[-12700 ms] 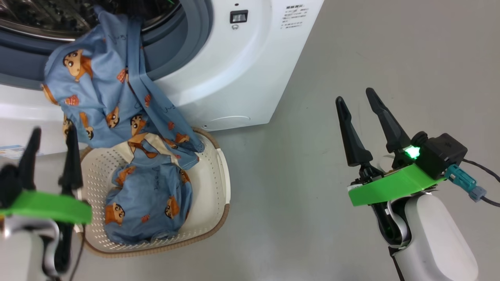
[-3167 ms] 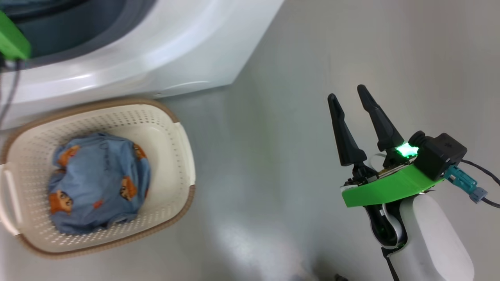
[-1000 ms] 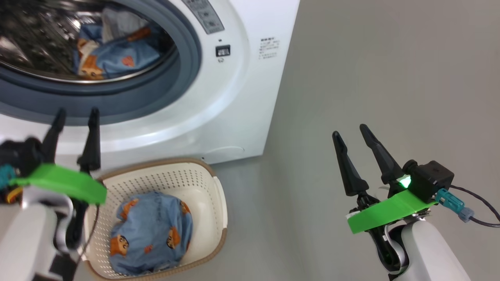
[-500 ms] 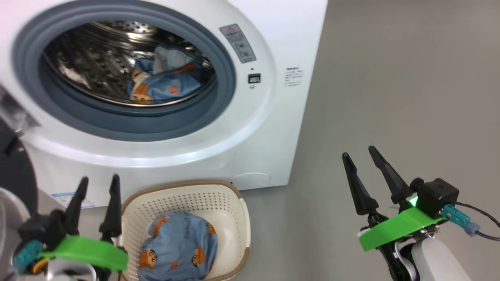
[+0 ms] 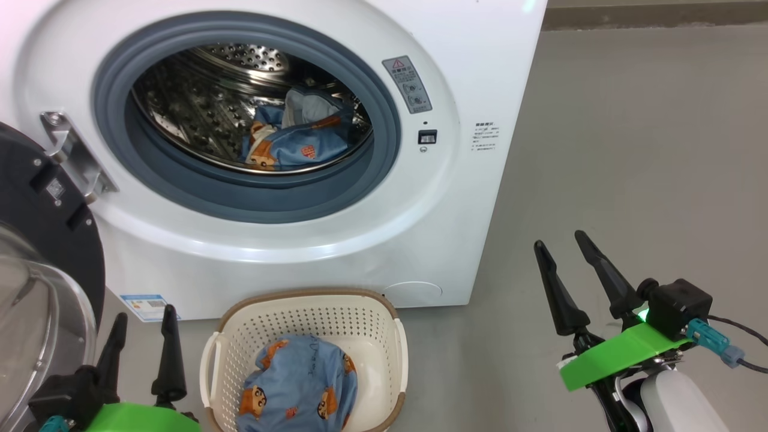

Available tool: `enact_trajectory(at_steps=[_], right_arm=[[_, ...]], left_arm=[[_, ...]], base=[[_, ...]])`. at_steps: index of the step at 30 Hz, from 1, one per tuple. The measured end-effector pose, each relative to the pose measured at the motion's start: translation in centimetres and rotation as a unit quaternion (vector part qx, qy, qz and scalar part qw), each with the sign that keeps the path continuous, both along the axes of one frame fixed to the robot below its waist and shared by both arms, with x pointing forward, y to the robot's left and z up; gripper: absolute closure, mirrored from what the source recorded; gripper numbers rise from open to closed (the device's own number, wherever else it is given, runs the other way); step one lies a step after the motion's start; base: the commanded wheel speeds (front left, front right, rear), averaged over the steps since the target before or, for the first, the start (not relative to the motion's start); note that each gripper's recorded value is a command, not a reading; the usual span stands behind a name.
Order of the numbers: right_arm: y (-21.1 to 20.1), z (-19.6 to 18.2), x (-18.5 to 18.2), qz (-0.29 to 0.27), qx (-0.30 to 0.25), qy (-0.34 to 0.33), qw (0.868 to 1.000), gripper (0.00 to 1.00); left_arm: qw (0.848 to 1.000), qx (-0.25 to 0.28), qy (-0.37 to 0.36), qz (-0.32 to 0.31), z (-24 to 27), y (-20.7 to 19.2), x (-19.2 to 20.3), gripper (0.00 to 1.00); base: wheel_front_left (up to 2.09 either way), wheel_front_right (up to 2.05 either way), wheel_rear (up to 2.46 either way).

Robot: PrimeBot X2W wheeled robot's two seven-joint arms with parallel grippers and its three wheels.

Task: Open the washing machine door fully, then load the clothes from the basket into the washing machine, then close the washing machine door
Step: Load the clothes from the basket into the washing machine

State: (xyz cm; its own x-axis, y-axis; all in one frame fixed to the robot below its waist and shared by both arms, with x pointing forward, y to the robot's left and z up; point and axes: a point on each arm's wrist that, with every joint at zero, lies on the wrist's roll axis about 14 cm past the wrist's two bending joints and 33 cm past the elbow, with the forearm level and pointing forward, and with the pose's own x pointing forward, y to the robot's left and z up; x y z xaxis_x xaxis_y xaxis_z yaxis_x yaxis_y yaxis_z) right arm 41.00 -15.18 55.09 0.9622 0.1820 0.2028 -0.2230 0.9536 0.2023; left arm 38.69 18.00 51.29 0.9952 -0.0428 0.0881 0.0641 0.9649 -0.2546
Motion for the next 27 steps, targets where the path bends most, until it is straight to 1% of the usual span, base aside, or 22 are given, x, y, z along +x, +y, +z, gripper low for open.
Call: enact_trajectory(at_steps=[9,27], right_arm=[[0.04,-0.19,-0.53,0.003,-0.001,0.003,1.000,0.00],[0.08,-0.85,-0.36,0.005,-0.003,0.012,1.000,0.00]], left_arm=[[1.000,0.001,-0.003,0.004,0.04,0.02,-0.62,0.00],[1.000,0.002,0.003,-0.001,-0.54,-0.26,-0.40,0.00]], base=[[0.00,0.00,0.00],[0.00,0.00,0.00]])
